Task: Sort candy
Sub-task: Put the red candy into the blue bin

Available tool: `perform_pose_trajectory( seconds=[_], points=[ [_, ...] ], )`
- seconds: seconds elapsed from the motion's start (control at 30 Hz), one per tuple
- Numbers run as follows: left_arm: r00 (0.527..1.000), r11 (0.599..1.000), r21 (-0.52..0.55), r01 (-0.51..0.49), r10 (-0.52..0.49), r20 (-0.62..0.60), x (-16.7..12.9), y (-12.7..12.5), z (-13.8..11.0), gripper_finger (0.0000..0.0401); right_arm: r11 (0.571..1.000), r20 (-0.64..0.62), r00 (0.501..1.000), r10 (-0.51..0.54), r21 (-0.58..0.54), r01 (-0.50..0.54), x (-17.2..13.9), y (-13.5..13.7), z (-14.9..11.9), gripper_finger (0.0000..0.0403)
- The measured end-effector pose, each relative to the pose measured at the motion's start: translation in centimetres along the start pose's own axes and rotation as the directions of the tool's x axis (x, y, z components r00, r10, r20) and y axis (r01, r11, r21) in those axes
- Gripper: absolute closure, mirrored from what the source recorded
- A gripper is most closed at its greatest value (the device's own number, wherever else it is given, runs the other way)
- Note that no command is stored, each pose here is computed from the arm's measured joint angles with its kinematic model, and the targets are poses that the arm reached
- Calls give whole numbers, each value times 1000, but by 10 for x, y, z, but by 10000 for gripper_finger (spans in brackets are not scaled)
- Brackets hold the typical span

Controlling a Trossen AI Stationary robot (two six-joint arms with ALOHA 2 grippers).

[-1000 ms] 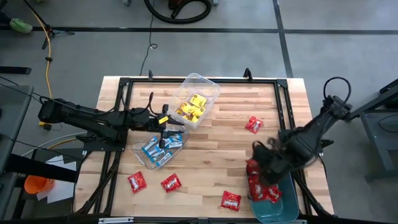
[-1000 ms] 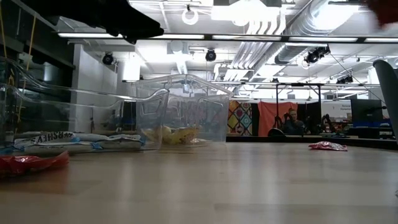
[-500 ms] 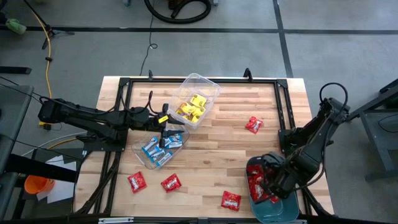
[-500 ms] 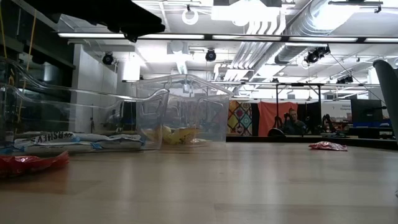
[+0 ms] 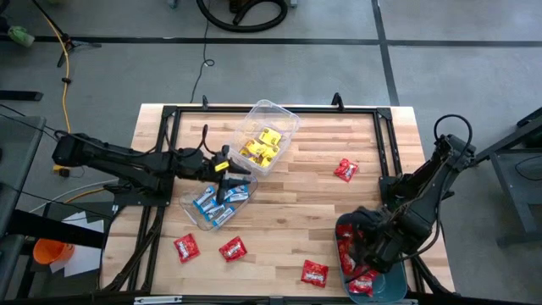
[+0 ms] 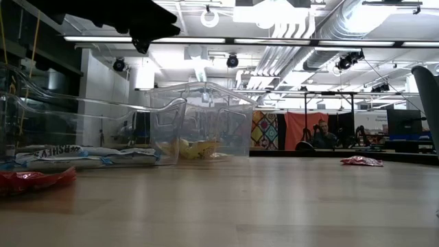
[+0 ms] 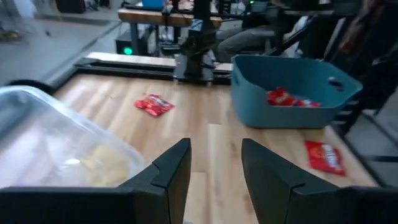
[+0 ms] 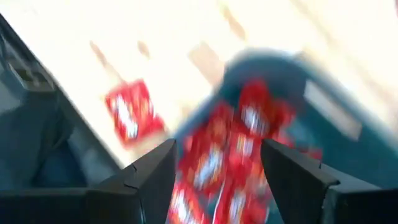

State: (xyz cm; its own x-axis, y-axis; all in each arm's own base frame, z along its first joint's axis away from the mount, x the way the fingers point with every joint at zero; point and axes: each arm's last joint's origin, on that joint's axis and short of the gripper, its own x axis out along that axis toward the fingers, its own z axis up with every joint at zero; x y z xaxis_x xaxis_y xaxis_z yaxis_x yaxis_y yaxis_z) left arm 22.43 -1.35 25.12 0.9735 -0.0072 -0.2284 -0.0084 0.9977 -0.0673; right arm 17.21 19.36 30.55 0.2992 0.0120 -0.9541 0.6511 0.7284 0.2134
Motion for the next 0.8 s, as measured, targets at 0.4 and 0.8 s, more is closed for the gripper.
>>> perform_pose_trajectory(
  seconds=[0.4, 0.8],
  points=[
    [979, 985, -162, 57, -24, 201, -17, -9, 24, 269, 982, 548, 834, -60, -115, 147, 0, -3, 40, 174],
    [975, 989, -147, 27, 6, 221, -32, -10, 29, 270, 940, 595, 763, -251, -37, 338, 10, -21, 106, 174]
  ],
)
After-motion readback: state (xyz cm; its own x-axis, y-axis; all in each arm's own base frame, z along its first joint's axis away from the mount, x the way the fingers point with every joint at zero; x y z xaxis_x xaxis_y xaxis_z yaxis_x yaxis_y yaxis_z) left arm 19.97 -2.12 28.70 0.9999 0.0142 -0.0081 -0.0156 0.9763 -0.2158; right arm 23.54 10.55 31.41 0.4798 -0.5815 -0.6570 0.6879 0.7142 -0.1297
